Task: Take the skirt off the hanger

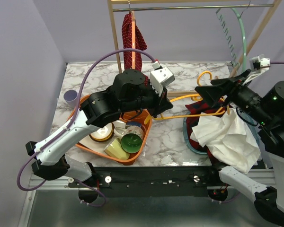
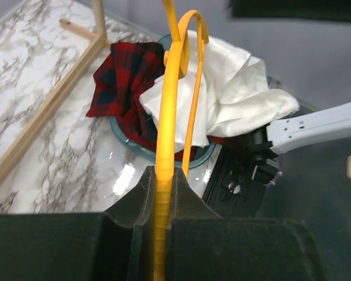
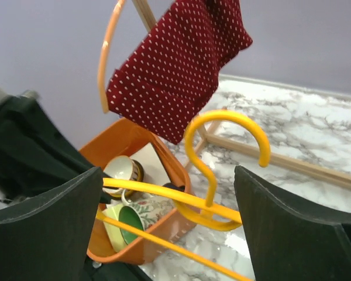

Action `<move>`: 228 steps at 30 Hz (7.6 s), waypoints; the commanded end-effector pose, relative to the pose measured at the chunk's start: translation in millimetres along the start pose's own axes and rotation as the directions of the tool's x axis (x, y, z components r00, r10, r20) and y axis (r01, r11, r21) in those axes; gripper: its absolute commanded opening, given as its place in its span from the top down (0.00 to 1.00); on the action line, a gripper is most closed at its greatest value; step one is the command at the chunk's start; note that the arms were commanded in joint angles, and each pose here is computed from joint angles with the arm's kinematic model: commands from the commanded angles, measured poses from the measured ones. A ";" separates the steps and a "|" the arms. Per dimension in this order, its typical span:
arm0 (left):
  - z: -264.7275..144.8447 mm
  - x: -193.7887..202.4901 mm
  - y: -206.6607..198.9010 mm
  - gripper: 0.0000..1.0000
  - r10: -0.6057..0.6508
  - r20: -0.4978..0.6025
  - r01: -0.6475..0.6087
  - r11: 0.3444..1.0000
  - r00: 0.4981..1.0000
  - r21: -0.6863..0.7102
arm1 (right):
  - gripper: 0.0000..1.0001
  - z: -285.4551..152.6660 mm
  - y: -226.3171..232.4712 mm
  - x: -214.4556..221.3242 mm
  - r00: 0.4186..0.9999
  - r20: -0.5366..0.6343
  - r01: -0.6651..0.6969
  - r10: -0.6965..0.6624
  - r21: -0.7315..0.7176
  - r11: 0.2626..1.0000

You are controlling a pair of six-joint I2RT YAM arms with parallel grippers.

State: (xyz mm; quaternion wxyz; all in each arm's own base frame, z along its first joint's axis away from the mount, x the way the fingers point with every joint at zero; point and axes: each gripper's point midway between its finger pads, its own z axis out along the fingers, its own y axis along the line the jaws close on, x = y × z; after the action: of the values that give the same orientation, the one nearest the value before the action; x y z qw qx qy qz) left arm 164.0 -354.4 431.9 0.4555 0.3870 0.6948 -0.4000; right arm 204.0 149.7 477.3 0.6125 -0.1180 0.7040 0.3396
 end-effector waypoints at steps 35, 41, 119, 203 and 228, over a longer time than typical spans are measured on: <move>22.4 -164.3 138.3 1.00 0.303 0.433 0.126 0.680 0.849 -0.722 | 0.00 -117.4 42.6 -93.1 0.907 0.421 0.024 -0.027 0.011 1.000; 44.2 -159.4 150.0 1.00 0.323 0.415 0.124 0.644 0.850 -0.755 | 0.00 -118.1 40.1 -89.7 0.909 0.416 0.034 -0.041 0.023 0.999; -69.2 -86.4 218.7 0.28 0.092 0.170 0.104 0.491 0.981 -0.865 | 0.00 -119.0 50.0 -63.8 0.933 0.357 -0.027 0.049 -0.067 0.997; -150.6 -107.3 63.8 1.00 -0.117 0.566 0.310 0.915 0.816 -0.258 | 0.20 54.0 127.1 26.3 0.984 -0.153 -0.145 0.096 -0.357 0.923; -151.0 -118.5 53.0 1.00 -0.218 0.649 0.384 0.915 0.729 -0.124 | 0.17 117.9 183.4 118.7 0.971 -0.234 -0.073 -0.043 -0.463 0.884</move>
State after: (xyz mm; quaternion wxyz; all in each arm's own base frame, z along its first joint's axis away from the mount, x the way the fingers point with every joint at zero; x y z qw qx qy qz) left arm 211.7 -224.8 521.6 0.5973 0.0616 0.6732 -0.4316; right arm 163.7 377.8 423.6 0.4695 -0.2927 0.6833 0.4764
